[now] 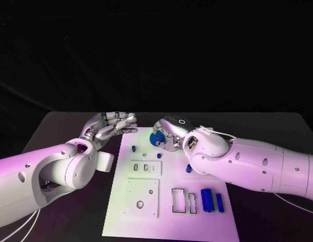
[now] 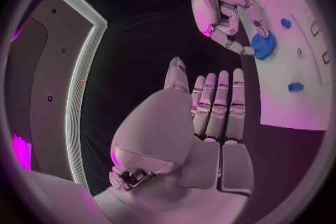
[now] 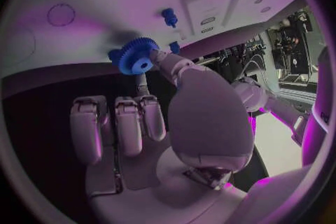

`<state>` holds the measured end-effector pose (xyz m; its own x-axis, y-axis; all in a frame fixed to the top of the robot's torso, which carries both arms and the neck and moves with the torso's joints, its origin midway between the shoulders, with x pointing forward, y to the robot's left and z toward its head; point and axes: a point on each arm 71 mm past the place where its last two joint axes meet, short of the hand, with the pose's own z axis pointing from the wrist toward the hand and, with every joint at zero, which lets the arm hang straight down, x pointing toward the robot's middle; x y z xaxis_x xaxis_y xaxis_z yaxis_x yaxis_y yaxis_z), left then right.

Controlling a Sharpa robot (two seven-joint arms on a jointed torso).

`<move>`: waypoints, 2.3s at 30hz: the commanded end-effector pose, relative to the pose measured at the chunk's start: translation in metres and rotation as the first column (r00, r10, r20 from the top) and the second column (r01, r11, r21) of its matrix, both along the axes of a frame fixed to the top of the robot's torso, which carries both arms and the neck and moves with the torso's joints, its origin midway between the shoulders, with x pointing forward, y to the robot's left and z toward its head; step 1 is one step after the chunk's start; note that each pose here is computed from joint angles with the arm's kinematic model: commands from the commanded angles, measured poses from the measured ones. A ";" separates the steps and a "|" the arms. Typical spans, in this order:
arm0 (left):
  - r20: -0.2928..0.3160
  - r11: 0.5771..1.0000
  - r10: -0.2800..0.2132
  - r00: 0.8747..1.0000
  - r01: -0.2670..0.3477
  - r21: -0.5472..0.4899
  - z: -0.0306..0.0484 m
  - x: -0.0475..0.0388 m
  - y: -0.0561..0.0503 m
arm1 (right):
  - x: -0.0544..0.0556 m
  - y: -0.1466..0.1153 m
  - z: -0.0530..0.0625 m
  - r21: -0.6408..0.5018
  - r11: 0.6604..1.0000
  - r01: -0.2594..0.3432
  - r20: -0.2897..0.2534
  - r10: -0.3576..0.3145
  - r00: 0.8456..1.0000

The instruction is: Assemble the parts on the task board

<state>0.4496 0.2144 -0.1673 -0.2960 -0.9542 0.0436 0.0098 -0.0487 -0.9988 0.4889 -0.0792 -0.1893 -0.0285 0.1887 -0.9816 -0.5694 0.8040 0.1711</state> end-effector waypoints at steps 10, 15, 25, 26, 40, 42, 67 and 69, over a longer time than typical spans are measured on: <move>0.008 1.000 -0.020 1.000 0.020 -0.012 0.0020 -0.0007 -0.003 | 0.003 0.008 -0.011 -0.032 0.999 0.004 -0.010 -0.005 1.000; 0.008 1.000 -0.019 1.000 0.019 -0.011 0.0020 -0.0006 -0.003 | 0.006 0.007 -0.012 -0.041 0.999 0.021 -0.003 -0.021 1.000; 0.006 1.000 -0.019 1.000 0.019 -0.011 0.0019 -0.0005 -0.003 | 0.009 0.006 -0.013 -0.042 0.999 0.031 0.006 -0.031 1.000; 0.006 1.000 -0.019 1.000 0.019 -0.011 0.0019 -0.0005 -0.003 | 0.010 0.006 -0.013 -0.042 0.999 0.030 0.005 -0.030 1.000; 0.005 1.000 -0.016 1.000 0.016 -0.009 0.0018 -0.0005 -0.001 | 0.011 -0.005 -0.017 -0.045 0.998 0.047 -0.061 -0.050 0.997; 0.005 1.000 -0.015 1.000 0.015 -0.009 0.0018 -0.0005 -0.001 | 0.011 -0.007 -0.017 -0.045 0.998 0.051 -0.071 -0.055 0.996; 0.014 1.000 0.005 1.000 -0.005 -0.002 -0.0015 0.0074 0.010 | -0.001 -0.155 0.025 0.227 0.968 0.110 -0.297 -0.039 0.954; 0.015 1.000 0.008 1.000 -0.008 -0.001 -0.0022 0.0089 0.011 | -0.001 -0.169 0.025 0.217 0.969 0.116 -0.300 -0.047 0.953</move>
<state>0.4581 0.2281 -0.1713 -0.2649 -0.9638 0.0294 0.0110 -0.0335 -0.9994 0.4912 -0.2528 -0.1611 -0.1738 0.4013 -0.8993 -0.3543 0.8266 0.4373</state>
